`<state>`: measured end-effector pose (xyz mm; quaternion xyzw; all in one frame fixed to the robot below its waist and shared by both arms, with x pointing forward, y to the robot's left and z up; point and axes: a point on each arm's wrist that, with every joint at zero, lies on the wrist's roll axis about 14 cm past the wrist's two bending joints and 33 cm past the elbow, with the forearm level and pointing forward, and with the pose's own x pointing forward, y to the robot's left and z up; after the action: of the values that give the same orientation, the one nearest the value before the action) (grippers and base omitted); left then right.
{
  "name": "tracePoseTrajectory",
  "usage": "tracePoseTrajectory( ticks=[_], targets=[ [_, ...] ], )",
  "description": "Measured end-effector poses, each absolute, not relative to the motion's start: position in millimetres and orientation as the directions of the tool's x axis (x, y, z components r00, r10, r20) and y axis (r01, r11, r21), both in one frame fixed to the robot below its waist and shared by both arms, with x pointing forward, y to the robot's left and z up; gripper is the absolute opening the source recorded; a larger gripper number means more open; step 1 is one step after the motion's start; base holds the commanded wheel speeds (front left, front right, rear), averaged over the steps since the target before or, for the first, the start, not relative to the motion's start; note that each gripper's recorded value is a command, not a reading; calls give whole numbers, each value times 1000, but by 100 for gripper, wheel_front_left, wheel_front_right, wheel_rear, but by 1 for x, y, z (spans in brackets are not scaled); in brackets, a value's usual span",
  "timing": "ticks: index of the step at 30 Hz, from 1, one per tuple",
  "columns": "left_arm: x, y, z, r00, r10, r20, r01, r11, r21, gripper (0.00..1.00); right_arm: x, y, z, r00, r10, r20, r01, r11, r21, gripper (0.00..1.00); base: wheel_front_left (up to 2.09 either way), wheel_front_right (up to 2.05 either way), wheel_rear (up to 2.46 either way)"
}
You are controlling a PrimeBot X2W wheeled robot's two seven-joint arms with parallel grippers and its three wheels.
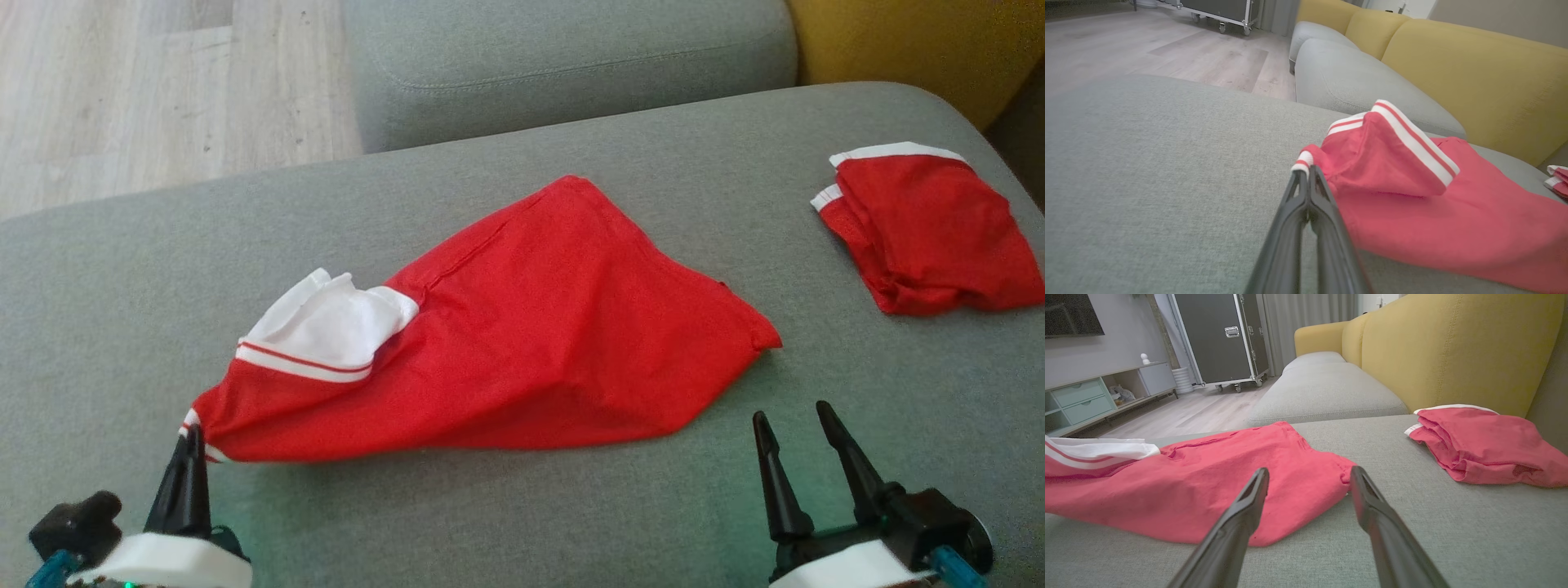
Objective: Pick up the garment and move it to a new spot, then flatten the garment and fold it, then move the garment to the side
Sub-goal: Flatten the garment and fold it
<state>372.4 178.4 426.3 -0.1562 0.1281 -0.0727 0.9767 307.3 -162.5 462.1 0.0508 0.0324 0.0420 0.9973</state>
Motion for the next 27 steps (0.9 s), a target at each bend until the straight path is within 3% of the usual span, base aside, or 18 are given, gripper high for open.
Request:
tracePoseTrajectory(
  ticks=[1, 2, 6, 12, 18, 25, 27],
  targets=[
    [371, 181, 426, 959, -169, -225, 89, 941, -326, 74, 308, -161, 462, 994, 93, -61, -86, 991, 104, 100, 0, 0, 0],
    [369, 183, 427, 962, -157, -222, 79, 943, -324, 100, 309, -159, 462, 993, 98, -61, -91, 990, 104, 100, 0, 0, 0],
    [372, 196, 436, 975, -111, -192, 62, 967, -246, 100, 311, -156, 461, 992, 112, -65, -105, 989, 101, 100, 0, 0, 0],
    [384, 214, 473, 987, -114, -111, 115, 993, 1, 100, 317, -150, 456, 988, 135, -81, -126, 987, 103, 100, 0, 0, 0],
    [427, 197, 521, 952, -278, -126, 296, 943, 155, 100, 325, -139, 446, 978, 171, -116, -159, 982, 106, 100, 0, 0, 0],
    [471, 163, 512, 848, -389, -360, 492, 830, 263, 100, 352, -130, 441, 971, 204, -123, -193, 977, 95, 100, 0, 0, 0],
    [471, 141, 482, 751, -434, -498, 592, 776, 217, 100, 364, -129, 439, 970, 208, -124, -197, 976, 95, 100, 0, 0, 0]
  ],
)
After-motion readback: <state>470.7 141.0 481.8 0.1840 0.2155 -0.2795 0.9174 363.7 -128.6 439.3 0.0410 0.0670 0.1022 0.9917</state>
